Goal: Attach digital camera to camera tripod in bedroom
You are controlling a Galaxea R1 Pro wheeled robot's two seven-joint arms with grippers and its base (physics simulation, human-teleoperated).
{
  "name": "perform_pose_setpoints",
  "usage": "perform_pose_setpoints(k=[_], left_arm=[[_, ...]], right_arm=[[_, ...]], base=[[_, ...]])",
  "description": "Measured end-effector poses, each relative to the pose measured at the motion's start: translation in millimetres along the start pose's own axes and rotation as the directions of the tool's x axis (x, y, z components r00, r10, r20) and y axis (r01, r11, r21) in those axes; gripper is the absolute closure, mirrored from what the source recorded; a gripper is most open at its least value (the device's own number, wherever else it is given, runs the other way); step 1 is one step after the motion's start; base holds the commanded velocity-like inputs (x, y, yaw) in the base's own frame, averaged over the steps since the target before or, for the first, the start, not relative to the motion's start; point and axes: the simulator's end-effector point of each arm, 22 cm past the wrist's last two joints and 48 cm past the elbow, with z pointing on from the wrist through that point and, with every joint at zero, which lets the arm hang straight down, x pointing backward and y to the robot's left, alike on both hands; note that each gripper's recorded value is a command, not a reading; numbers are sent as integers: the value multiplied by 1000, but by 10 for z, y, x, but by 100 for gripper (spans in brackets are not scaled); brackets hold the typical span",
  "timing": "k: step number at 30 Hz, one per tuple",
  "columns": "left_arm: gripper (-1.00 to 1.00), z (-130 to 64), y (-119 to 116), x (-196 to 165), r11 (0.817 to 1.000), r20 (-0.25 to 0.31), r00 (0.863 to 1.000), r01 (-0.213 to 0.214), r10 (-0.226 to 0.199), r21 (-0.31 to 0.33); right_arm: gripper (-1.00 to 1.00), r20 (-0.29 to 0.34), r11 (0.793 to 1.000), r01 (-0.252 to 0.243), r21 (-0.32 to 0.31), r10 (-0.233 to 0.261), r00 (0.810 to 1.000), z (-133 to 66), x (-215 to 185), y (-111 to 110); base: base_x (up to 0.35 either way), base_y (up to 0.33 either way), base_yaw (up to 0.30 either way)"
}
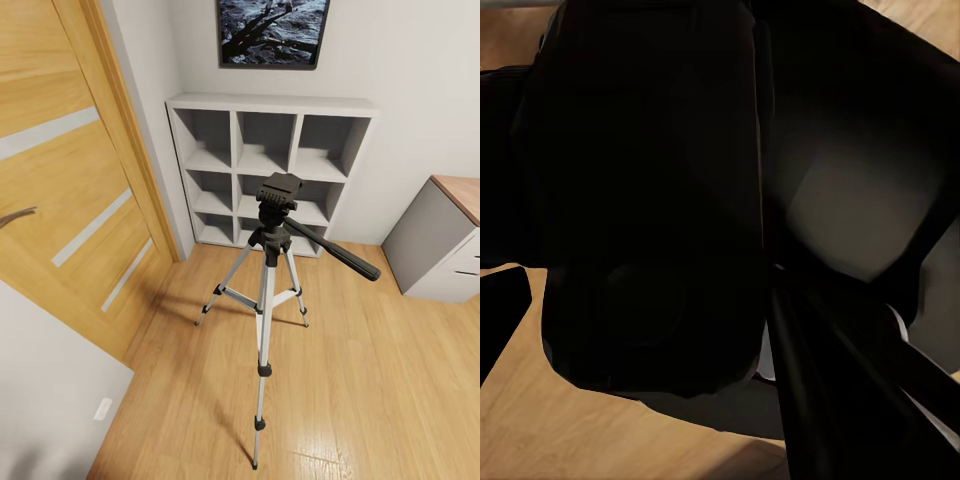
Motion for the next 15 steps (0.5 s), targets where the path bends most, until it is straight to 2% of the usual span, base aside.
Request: perform_pose_setpoints(k=[4, 5, 7, 8, 11, 15], left_arm=[[100, 0, 0, -3, 1000, 0, 1000, 0, 0, 0], [100, 0, 0, -3, 1000, 0, 1000, 0, 0, 0], [100, 0, -3, 1, 1000, 0, 1000, 0, 0, 0], [100, 0, -2, -1, 1000, 0, 1000, 0, 0, 0], [100, 0, 0, 0, 1000, 0, 1000, 0, 0, -1], [100, 0, 0, -3, 1000, 0, 1000, 0, 0, 0]], right_arm=[[-100, 135, 1000, 9, 15, -11, 991, -112, -952, -75], [-100, 166, 1000, 9, 19, -12, 986, -194, -1242, -94], [-100, 201, 1000, 9, 24, -14, 979, -307, -1547, -113], [-100, 229, 1000, 8, 27, -14, 973, -429, -1809, -123], [-100, 281, 1000, 9, 24, -15, 960, -676, -2231, -119], [-100, 405, 998, 35, -44, -15, 914, -1473, -3095, 69]], base=[[0, 0, 0], [0, 0, 0], [0, 0, 0], [0, 0, 0], [0, 0, 0], [0, 0, 0]])
